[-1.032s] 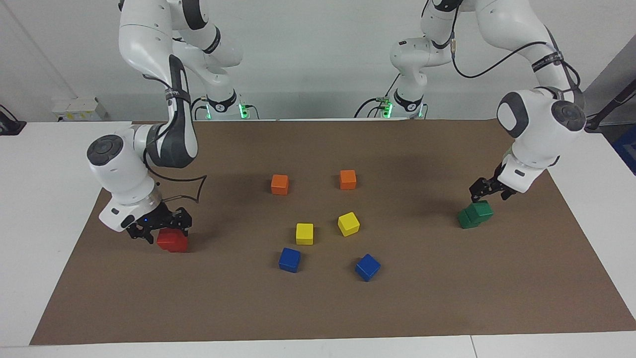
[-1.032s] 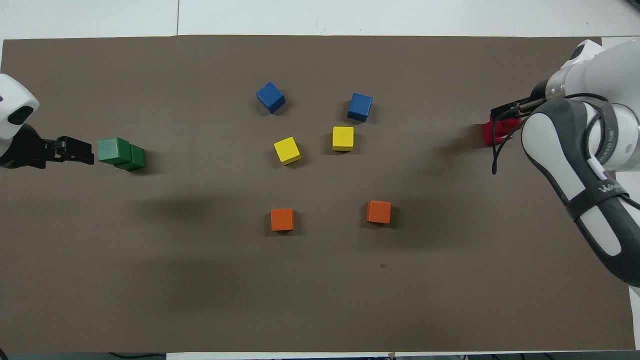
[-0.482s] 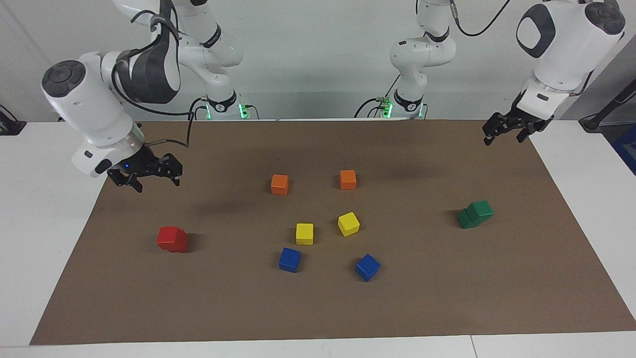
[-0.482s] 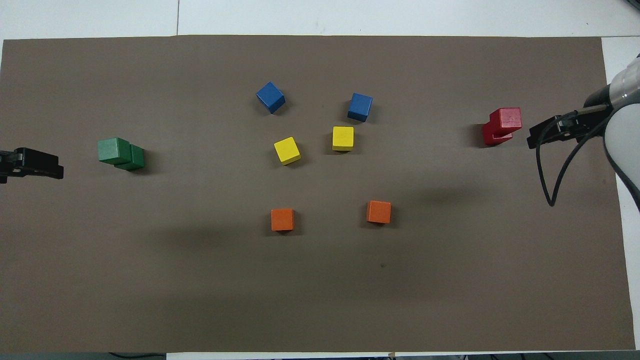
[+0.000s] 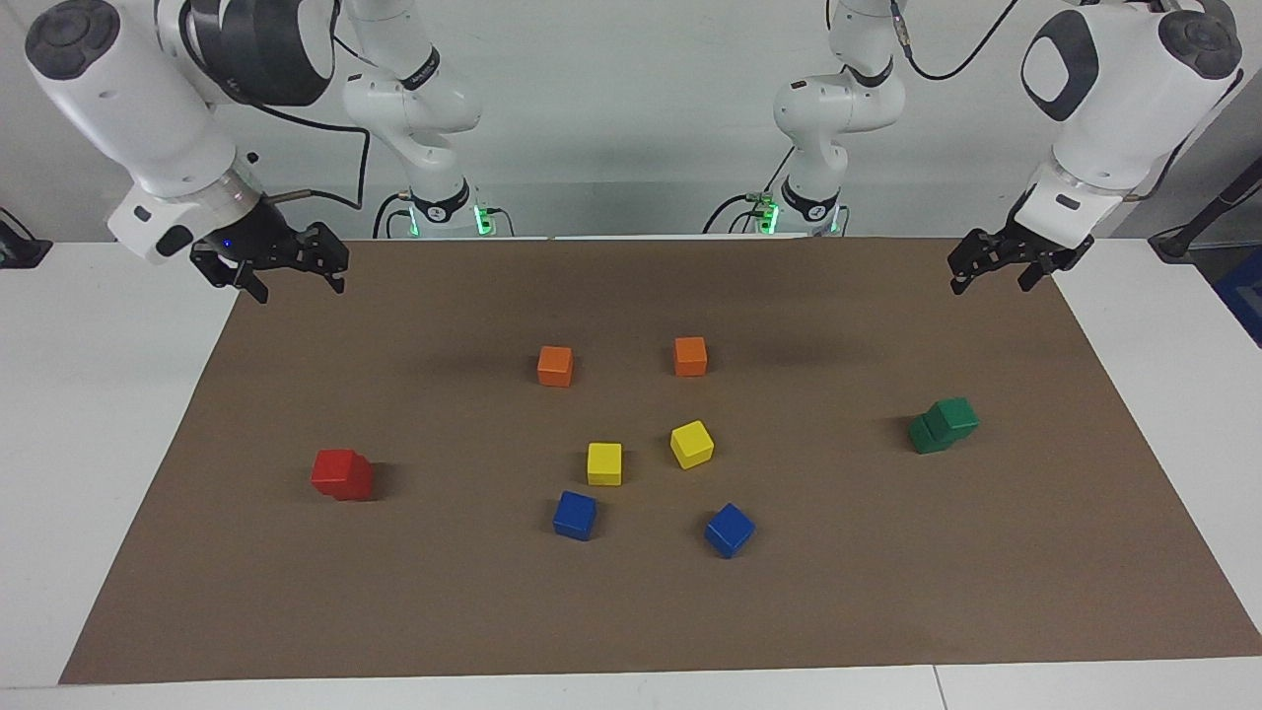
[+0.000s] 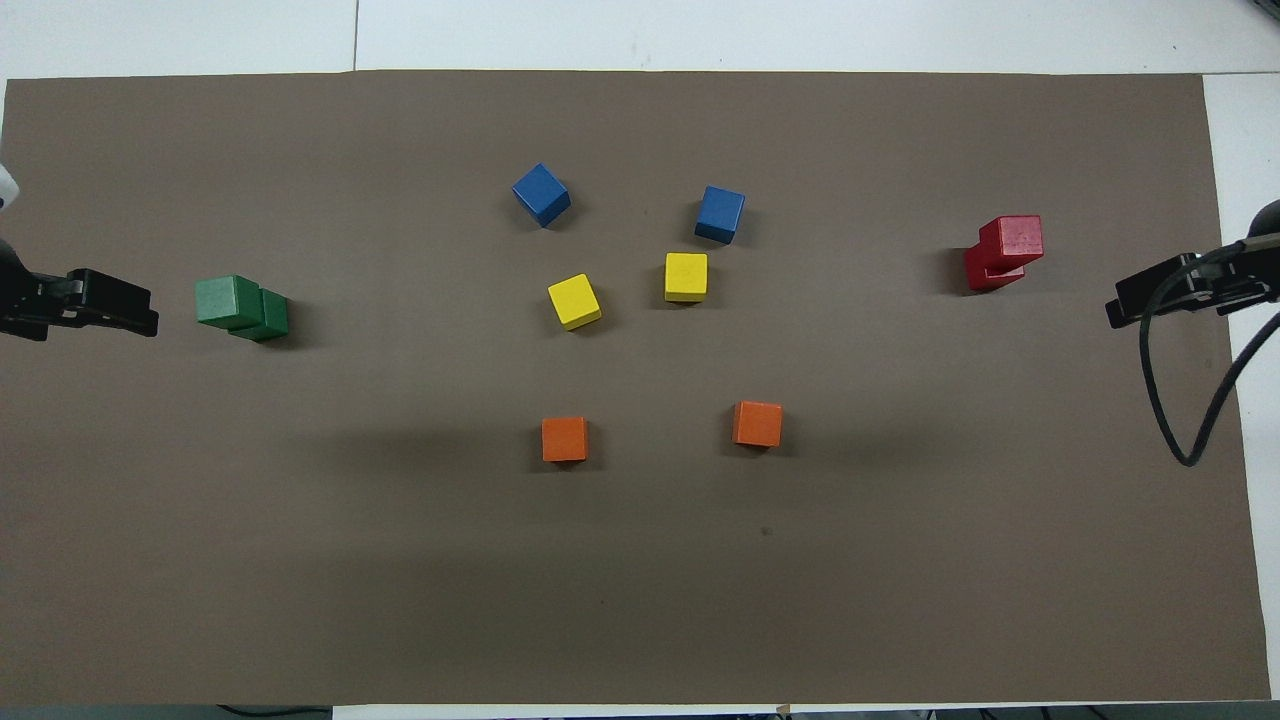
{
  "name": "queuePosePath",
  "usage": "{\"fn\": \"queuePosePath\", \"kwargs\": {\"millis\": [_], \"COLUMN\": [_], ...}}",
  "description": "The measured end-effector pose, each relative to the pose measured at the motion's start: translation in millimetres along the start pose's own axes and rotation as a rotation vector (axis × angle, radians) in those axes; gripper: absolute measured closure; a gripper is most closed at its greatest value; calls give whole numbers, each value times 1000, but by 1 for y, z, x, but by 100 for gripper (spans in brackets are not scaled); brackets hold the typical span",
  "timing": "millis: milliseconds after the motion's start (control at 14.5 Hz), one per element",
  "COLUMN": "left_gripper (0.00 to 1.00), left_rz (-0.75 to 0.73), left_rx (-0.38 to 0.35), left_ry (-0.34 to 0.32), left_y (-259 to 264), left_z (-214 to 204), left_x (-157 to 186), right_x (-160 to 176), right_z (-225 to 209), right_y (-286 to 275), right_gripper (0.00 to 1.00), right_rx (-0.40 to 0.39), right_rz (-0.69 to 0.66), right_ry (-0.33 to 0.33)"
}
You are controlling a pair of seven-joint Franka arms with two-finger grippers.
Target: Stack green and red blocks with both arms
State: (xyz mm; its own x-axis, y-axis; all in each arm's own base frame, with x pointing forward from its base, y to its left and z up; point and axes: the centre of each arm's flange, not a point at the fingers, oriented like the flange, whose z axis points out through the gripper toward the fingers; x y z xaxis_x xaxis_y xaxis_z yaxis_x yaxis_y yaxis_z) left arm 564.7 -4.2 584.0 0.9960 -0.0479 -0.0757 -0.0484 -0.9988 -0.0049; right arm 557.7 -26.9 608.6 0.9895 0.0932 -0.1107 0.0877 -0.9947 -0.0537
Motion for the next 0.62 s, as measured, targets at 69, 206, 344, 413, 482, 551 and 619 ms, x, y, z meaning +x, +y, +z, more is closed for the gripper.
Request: {"fn": "queuePosePath", "kwargs": {"millis": [69,206,344,413,482,551,619], "left_gripper": [0,0,0,0,0,0,0], "left_rz": [0,-1,0,0,0,0,0], "left_rx": [-1,-1,-1,-1,-1,-1,-1], "left_ry": [-10,-27,-42,-58,-77,-86,-86], "left_y": [1,2,3,3,3,3,4], "left_z": [-1,-2,-3,-4,-4,-3,-2], "left_x": [2,-2,-7,-10,-15,-18,-19], "right_x": [-6,-13,-17,-18,-19,-19,-20], "right_z": [-6,-16,-22,-23,-23,-23,-22], "right_y": [-2,-15,-26,-28,-26,-24,-20], "right_gripper": [0,0,0,0,0,0,0], "right_rx": [-1,-19,-32,-33,-32,-32,-31], "right_rz": [12,51,66,69,72,76,83], "right_ry": [2,11,18,20,20,19,18]}}
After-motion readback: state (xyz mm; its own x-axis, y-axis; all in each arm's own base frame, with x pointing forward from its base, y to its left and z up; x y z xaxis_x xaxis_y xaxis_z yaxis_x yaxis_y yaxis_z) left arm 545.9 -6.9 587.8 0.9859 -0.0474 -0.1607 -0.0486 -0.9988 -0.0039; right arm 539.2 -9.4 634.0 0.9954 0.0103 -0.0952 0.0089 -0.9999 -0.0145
